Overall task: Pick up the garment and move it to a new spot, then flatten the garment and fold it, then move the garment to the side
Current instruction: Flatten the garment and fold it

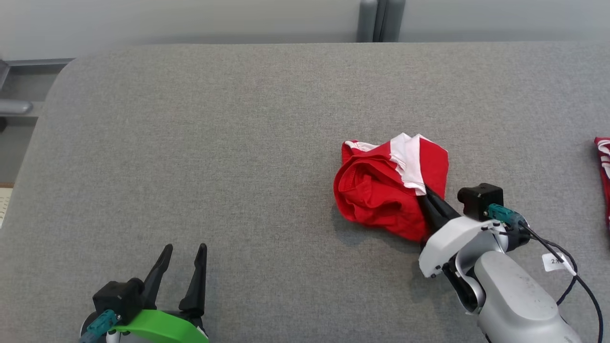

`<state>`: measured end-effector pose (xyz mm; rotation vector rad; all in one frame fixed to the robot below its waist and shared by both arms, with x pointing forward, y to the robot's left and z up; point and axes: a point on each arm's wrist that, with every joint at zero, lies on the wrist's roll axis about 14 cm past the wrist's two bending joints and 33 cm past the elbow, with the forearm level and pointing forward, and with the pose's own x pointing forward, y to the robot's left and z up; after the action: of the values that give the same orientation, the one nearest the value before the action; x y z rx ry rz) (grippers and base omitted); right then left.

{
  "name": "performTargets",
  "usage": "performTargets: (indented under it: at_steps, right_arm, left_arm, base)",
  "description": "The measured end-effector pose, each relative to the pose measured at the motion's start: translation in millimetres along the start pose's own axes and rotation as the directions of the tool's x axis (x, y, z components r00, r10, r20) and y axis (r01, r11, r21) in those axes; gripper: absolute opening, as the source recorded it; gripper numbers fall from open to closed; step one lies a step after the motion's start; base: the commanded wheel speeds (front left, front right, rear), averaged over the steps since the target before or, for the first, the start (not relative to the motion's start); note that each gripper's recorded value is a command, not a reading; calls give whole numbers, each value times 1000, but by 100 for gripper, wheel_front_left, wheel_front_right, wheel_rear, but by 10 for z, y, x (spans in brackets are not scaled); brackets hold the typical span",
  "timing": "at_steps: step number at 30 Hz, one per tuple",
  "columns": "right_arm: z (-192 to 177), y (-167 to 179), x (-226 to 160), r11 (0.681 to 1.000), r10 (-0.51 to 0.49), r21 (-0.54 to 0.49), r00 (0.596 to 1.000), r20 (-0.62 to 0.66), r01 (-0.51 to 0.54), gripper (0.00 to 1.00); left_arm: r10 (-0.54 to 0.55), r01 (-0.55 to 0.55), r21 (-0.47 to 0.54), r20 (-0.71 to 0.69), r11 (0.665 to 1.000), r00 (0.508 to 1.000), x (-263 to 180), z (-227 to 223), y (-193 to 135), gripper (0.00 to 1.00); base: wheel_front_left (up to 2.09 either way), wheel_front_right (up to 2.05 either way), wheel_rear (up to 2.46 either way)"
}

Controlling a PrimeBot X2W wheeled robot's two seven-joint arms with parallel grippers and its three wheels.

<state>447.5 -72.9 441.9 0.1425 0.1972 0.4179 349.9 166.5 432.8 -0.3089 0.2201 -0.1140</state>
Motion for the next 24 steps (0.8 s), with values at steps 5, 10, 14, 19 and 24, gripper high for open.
performTargets:
  at_steps: [5, 10, 14, 19, 24]
  right_arm:
    - [35, 88, 129, 999, 32, -6, 999, -18, -32, 0]
    - [136, 195, 291, 998, 64, -14, 998, -10, -64, 0]
    - [267, 301, 450, 995, 96, -31, 995, 3, -96, 0]
    - [310, 438, 610, 991, 130, -41, 991, -16, -130, 0]
    - [261, 565, 732, 986, 156, -47, 986, -60, -159, 0]
  left_arm:
    - [8, -8, -9, 10, 1000, 1000, -22, 13, 6, 100]
    - [22, -22, -16, 11, 1000, 1000, -66, 1, 37, 100]
    - [40, -39, -23, 11, 999, 999, -102, -12, 78, 100]
    - [60, -59, -36, 19, 998, 998, -152, -13, 111, 100]
    - [94, -93, -43, 26, 995, 995, -225, -13, 194, 100]
  base:
    - [0, 0, 0]
    - [0, 0, 0]
    - [0, 0, 0]
    - [0, 0, 0]
    - [0, 0, 0]
